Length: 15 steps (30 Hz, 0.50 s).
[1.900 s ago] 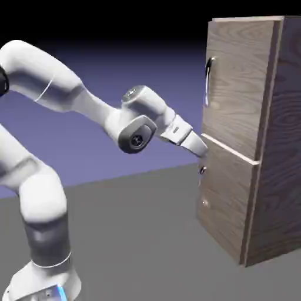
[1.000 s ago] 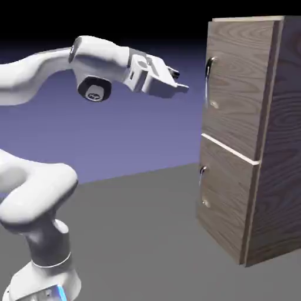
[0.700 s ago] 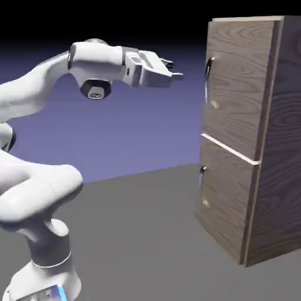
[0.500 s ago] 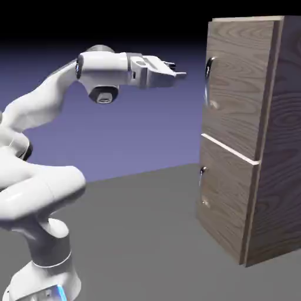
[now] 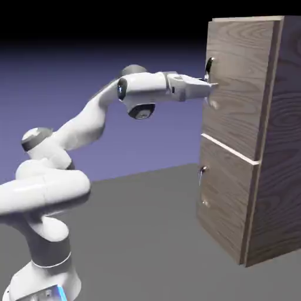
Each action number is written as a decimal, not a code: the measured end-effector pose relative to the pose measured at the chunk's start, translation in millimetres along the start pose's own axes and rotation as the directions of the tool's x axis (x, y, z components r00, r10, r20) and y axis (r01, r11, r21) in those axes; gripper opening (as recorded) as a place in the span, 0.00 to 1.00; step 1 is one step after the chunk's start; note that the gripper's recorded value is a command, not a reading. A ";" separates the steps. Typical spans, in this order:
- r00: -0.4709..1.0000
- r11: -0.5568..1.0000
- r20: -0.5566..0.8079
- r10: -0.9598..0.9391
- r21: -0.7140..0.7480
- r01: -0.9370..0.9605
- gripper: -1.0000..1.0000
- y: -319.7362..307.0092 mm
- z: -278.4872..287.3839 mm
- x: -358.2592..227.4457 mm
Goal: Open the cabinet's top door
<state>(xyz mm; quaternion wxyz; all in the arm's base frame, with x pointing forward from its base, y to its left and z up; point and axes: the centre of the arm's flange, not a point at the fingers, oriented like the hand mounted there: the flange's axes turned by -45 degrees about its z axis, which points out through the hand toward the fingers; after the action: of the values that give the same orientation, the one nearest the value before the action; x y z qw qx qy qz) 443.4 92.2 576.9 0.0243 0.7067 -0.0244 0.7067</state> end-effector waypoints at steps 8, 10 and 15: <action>1.000 0.967 0.000 0.000 0.253 0.000 0.00 43.3 -51.2 0.0; 1.000 0.951 0.000 0.000 0.309 0.000 0.00 55.1 -61.4 0.0; 1.000 0.900 0.000 0.000 0.435 0.000 0.00 84.7 -82.3 0.0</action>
<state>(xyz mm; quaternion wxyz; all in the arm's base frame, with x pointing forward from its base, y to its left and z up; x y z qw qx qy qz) 355.5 13.4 576.9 -0.1341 0.6942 0.1341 0.6943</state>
